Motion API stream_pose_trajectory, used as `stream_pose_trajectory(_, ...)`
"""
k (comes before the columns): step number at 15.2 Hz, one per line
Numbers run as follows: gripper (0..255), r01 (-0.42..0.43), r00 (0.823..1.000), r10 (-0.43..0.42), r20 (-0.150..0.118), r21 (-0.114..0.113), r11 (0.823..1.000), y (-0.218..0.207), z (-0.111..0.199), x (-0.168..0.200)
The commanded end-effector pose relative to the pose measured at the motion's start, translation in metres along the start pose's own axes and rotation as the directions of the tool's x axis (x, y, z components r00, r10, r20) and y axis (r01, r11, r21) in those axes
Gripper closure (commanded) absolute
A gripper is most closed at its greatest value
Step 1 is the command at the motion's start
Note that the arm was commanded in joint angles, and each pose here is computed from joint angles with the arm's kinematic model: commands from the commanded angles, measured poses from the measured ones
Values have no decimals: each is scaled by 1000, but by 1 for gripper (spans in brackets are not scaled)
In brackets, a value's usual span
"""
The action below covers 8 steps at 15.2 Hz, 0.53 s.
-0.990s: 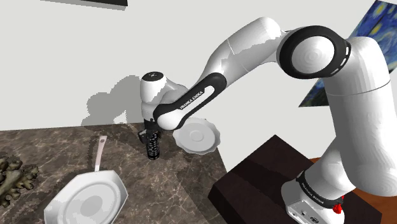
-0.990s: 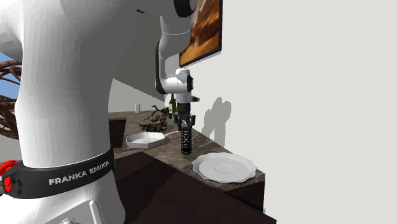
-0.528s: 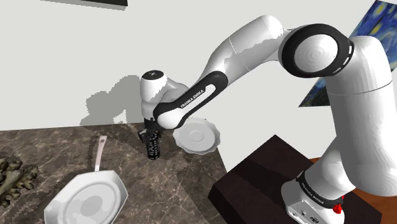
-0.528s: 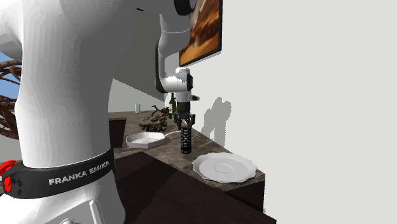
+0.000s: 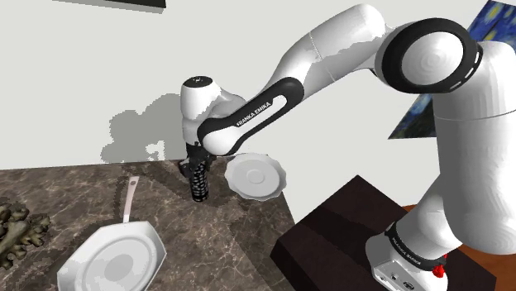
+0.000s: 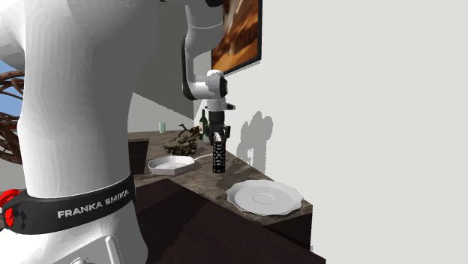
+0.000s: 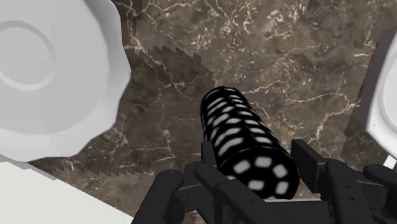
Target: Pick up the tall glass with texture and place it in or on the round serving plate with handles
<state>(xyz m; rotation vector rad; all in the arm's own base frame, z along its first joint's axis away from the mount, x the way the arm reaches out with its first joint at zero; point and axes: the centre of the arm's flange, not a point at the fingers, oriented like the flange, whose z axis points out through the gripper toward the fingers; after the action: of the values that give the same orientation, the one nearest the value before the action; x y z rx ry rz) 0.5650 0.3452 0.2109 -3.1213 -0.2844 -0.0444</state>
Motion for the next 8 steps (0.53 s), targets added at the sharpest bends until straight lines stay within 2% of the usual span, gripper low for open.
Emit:
stream_pose_trajectory(1, 255, 0, 1000, 0, 0, 0, 1000, -1, -11, 0)
stream_pose_trajectory(8, 255, 0, 1000, 0, 0, 0, 1000, -1, -47, 1)
